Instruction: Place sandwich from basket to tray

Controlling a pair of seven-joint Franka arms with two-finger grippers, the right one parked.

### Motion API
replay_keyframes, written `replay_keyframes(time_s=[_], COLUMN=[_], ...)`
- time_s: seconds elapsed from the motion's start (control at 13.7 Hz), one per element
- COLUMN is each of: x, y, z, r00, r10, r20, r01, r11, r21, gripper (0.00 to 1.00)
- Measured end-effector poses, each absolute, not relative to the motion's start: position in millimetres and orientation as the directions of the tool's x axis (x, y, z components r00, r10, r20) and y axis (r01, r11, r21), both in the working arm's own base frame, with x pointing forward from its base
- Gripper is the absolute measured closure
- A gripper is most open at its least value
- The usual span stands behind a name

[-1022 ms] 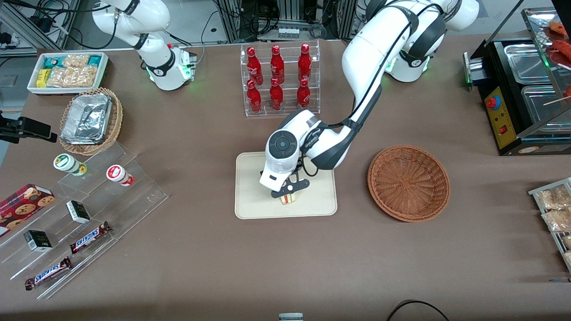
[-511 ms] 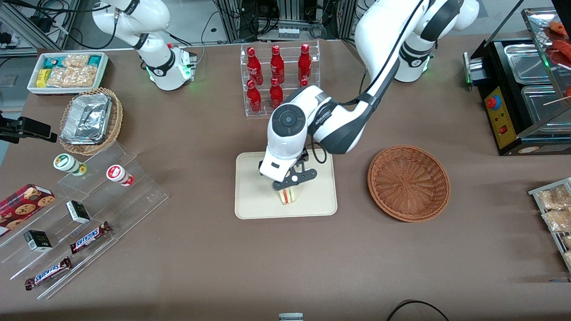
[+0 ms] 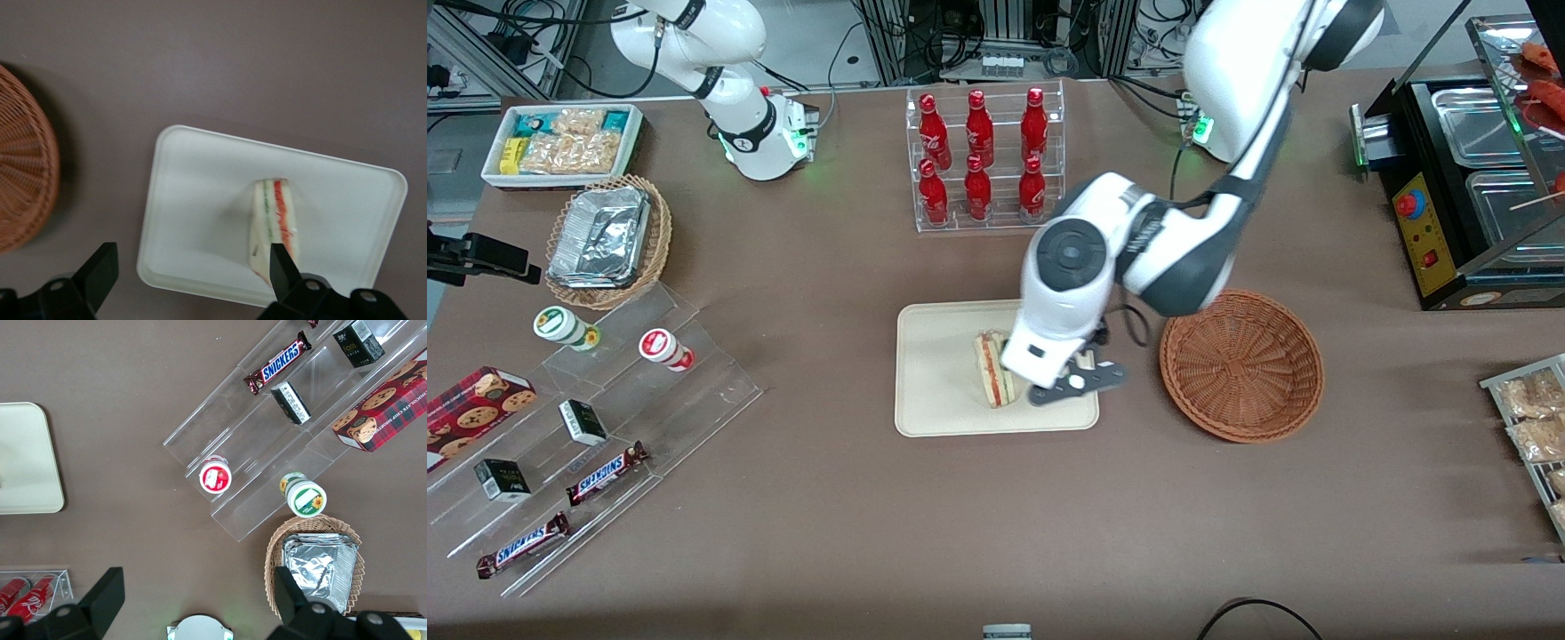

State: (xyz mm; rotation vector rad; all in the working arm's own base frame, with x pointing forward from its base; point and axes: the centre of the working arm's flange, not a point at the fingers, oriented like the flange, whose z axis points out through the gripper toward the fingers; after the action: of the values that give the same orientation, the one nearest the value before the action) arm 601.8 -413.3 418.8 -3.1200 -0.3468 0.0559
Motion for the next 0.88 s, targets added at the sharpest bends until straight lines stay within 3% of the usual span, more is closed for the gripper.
replay_keyframes(time_s=[0.88], x=[614], y=[-179], z=[492], r00=[0.994], r10=[-0.003], r20=[-0.111], r01=[-0.004], r11=[-1.000], r21=[-0.012], gripper=[0.00])
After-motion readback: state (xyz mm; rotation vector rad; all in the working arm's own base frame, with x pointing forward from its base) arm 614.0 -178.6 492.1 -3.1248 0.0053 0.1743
